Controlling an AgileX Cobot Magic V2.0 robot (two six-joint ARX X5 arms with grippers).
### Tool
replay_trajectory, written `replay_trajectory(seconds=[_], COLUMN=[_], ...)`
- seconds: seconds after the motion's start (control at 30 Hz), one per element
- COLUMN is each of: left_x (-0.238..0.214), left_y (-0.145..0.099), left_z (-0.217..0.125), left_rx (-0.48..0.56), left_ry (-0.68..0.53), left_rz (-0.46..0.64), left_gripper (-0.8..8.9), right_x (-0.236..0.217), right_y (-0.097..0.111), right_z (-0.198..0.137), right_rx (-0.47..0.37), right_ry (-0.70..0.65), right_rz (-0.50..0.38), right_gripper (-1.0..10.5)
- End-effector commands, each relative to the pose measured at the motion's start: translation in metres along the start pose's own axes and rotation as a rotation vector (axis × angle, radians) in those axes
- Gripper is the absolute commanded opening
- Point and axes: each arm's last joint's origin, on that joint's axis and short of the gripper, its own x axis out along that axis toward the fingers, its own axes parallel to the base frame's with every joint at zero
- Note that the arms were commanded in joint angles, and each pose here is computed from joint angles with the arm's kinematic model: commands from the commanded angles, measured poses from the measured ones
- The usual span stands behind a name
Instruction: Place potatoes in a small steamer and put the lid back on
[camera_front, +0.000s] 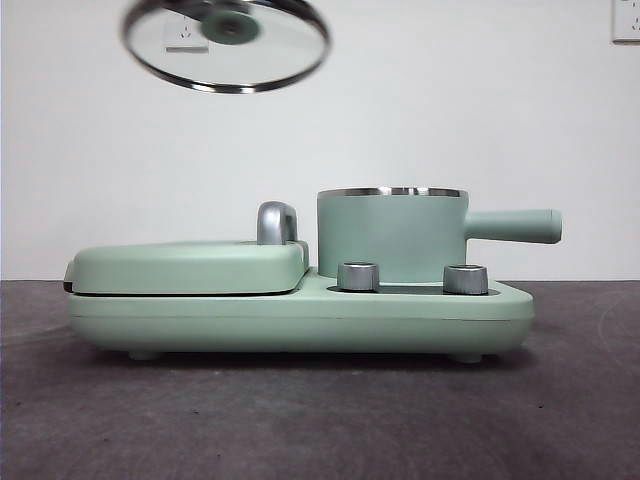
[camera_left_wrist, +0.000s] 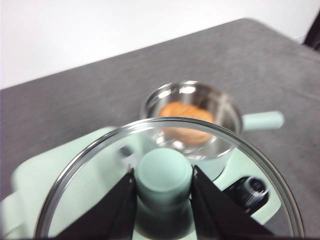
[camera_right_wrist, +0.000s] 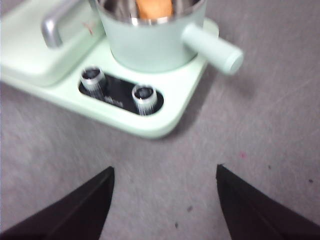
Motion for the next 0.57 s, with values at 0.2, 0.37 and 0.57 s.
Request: replay_trajectory(seconds=[0.2,0.37,0.57], left_x=[0.051,0.086,0.126], left_y=[-0.017,-0.021,-0.023], left_z=[0.008,0.001,-0.010], left_rx=[0.023,0.065,0.122], left_ry=[-0.150,-0.186,-0.177], left_rz=[-0.060,-0.065,-0.061], left_gripper=[0.09,0.09,0.09], right_x=[-0.014,-0.014,-0.014], right_y=[0.001,0.001,0.001], right_z=[-0.001,-0.001,-0.001], right_rx=[0.092,0.092,0.092], right_ry=[-0.083,-0.082,-0.082], right_rz=[0.012,0.017,0.018], right_gripper=[3.2,3.2,3.2])
